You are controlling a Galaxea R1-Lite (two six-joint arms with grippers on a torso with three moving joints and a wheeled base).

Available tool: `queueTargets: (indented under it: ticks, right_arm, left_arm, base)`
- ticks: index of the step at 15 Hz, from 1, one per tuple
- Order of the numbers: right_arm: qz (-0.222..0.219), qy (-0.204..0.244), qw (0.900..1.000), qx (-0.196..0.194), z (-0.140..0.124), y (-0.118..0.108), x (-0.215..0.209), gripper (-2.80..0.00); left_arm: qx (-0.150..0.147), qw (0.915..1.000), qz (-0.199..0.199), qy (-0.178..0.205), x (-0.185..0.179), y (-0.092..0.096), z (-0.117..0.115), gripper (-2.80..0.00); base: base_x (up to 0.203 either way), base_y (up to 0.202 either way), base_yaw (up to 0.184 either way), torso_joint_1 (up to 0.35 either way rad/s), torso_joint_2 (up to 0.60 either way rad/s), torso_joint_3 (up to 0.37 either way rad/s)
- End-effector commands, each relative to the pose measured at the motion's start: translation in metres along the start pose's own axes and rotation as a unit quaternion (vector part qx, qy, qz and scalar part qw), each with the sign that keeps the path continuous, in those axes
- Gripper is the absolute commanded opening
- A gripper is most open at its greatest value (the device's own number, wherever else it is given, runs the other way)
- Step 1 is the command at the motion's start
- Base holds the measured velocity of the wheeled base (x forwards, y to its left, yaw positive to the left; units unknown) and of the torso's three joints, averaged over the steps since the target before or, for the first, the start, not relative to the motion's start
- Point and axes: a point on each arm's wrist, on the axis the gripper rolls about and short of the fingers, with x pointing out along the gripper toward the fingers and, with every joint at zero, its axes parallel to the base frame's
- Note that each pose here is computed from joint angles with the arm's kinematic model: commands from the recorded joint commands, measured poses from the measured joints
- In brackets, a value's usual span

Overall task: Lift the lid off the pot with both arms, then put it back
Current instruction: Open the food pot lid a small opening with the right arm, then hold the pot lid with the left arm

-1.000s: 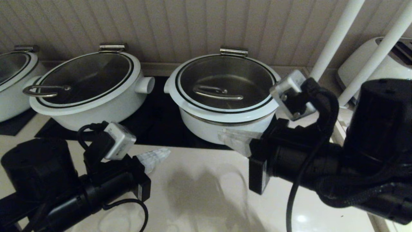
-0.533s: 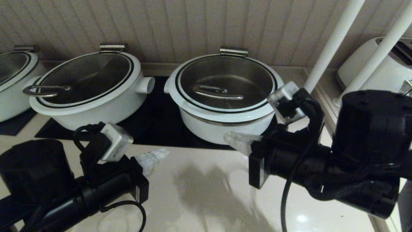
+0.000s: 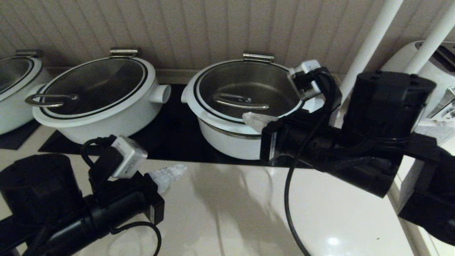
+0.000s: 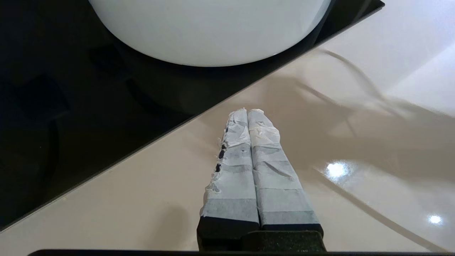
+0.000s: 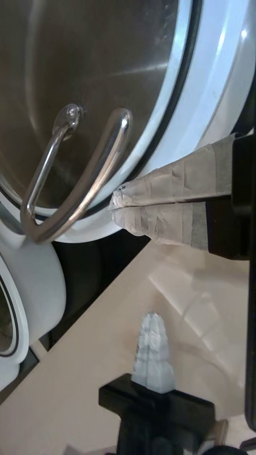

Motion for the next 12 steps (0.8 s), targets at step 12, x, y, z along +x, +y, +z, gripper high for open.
queueTargets:
  ticks: [12]
  right_arm:
    - [-0.047,-0.059,0.997,-0.026,0.022,-0.029,0.019,-2.8]
  left_arm:
    - [0.002,1.0,0.0,-0.005,0.006,0.001,0.003,-2.8]
  base:
    - [0.0,0.0,0.0,0.0,0.0,0.0]
